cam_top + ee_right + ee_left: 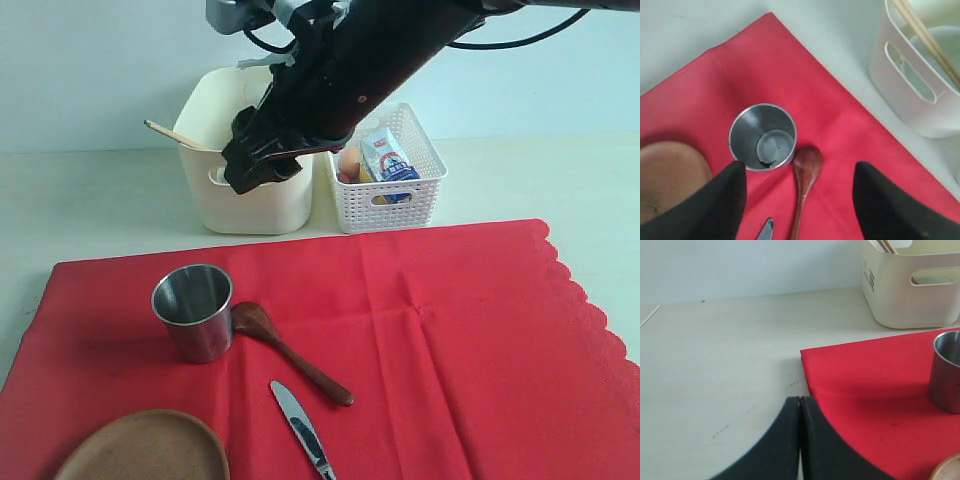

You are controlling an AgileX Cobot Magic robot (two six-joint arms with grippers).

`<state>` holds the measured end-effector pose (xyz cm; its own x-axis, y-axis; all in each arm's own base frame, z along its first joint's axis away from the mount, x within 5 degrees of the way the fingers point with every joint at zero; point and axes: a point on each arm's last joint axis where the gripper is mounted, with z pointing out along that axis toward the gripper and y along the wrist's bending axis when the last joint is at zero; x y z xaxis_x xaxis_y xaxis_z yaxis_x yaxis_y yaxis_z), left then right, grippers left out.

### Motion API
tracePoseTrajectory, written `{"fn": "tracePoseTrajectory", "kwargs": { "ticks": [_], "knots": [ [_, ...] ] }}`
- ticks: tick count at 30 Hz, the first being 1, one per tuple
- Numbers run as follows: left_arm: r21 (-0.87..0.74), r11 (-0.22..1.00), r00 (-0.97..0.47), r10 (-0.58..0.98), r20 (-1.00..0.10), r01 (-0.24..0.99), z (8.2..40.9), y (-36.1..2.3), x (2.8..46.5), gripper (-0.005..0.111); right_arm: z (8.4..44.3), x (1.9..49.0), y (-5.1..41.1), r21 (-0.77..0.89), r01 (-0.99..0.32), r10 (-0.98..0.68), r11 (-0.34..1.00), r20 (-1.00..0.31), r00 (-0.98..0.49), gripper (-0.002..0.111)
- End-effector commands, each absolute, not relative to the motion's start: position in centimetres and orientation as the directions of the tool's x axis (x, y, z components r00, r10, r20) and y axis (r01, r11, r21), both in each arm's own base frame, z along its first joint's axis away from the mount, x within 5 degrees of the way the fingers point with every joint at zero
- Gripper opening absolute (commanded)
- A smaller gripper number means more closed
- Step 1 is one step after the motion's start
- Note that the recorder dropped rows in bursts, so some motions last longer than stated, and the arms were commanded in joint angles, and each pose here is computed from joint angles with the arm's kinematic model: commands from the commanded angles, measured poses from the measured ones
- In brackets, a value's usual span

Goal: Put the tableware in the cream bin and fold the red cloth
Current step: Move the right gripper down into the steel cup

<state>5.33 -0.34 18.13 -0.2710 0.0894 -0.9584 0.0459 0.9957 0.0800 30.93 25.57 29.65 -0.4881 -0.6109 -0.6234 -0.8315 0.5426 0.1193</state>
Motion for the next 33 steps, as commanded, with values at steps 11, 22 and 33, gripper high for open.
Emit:
{"fn": "tracePoseTrajectory", "kwargs": {
  "ticks": [11,22,33],
  "knots": [
    [0.084,0.995,-0.261,0.093,-0.961,0.045,18.1,-0.3,5.3,0.000,28.5,30.6,25.8,0.234,-0.781,-0.549,0.579,-0.596,-0.586,0.059],
    [0.084,0.995,-0.261,0.093,-0.961,0.045,18.1,-0.3,5.3,0.000,26.4,31.8,27.6,0.367,-0.739,-0.439,0.566,-0.624,-0.646,0.059],
    [0.084,0.995,-0.261,0.093,-0.961,0.045,18.1,-0.3,5.3,0.000,24.0,32.5,27.4,0.184,-0.849,-0.622,0.495,-0.608,-0.494,0.059]
  ]
}}
